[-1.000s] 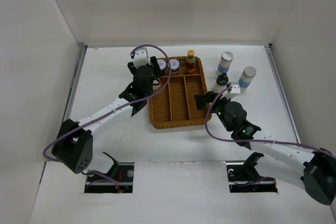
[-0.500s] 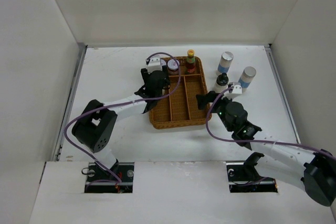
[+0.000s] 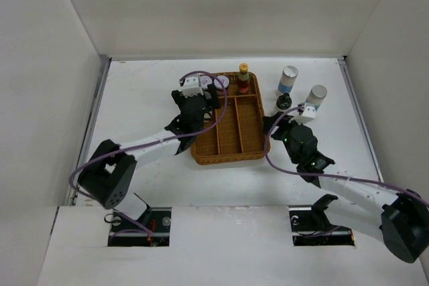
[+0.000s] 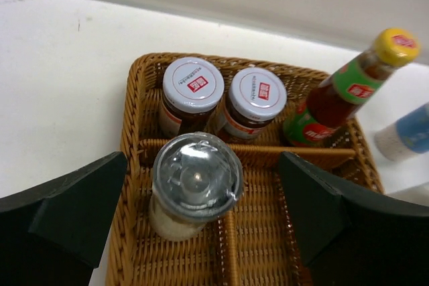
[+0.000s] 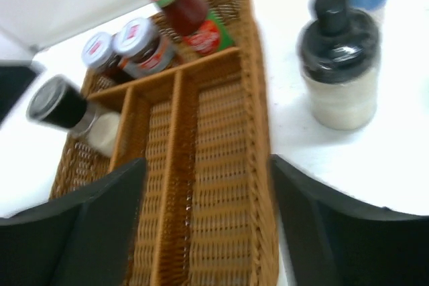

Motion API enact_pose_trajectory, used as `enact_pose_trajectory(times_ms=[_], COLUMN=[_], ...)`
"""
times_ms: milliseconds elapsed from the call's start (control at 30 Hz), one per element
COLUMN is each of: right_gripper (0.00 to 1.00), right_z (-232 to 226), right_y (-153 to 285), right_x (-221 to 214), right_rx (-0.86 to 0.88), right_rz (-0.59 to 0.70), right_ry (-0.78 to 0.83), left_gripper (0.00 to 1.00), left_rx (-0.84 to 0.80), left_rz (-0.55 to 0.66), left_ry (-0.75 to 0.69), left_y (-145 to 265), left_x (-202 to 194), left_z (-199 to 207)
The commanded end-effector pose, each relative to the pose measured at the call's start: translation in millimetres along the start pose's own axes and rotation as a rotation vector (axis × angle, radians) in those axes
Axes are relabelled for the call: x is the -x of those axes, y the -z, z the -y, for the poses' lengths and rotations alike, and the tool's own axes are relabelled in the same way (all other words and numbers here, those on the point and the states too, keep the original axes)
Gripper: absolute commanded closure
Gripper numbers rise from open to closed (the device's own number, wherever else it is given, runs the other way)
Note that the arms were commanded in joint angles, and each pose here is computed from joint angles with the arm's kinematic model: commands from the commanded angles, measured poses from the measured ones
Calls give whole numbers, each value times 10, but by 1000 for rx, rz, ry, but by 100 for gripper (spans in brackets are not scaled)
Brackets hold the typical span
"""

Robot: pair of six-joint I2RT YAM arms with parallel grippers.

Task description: Organize the condiment bottles

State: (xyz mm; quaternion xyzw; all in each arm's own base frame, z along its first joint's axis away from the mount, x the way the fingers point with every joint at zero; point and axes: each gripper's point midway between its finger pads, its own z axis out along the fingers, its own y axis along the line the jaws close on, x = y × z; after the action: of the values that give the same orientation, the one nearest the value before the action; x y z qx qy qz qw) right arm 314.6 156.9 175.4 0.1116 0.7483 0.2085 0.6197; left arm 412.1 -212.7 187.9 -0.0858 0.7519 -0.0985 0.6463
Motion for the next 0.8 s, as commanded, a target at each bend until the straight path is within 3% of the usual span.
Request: enact_pose_trajectory(times_ms=[0,33,67,133,167,267,333,500,767], right_gripper=[47,63,72,75,70,30,14,2,0], right_z=[79,122,173,267,313,434,496,708,918], right_y=[-88,-108,-125,-152,-174,-266,-342,-481,-741], right_x=[175,185,192,233,248,312,347,345,356], right_rx=[-70,-99,-133,-200,-232,-304,-340,-448,-534], right_rz=[35,28,21,27,29,33,20,-15,-57], right_ry=[-10,-1,7,10,19,43,60,100,176], left_gripper=[0,0,0,0,0,0,0,0,0], left_rx=[-56,-50,-36,7,30,101,137,203,113], left_rz=[157,179,208,276,303,339,323,274,174], left_ry=[140,166,196,269,295,337,317,293,350], left_y=[341,455,579,817,925,1161,1211,1206,1072], left_x=[531,550,579,615,606,438,247,-119,-442], left_z=[32,-42,-139,-382,-516,-926,-1137,-1482,-1283])
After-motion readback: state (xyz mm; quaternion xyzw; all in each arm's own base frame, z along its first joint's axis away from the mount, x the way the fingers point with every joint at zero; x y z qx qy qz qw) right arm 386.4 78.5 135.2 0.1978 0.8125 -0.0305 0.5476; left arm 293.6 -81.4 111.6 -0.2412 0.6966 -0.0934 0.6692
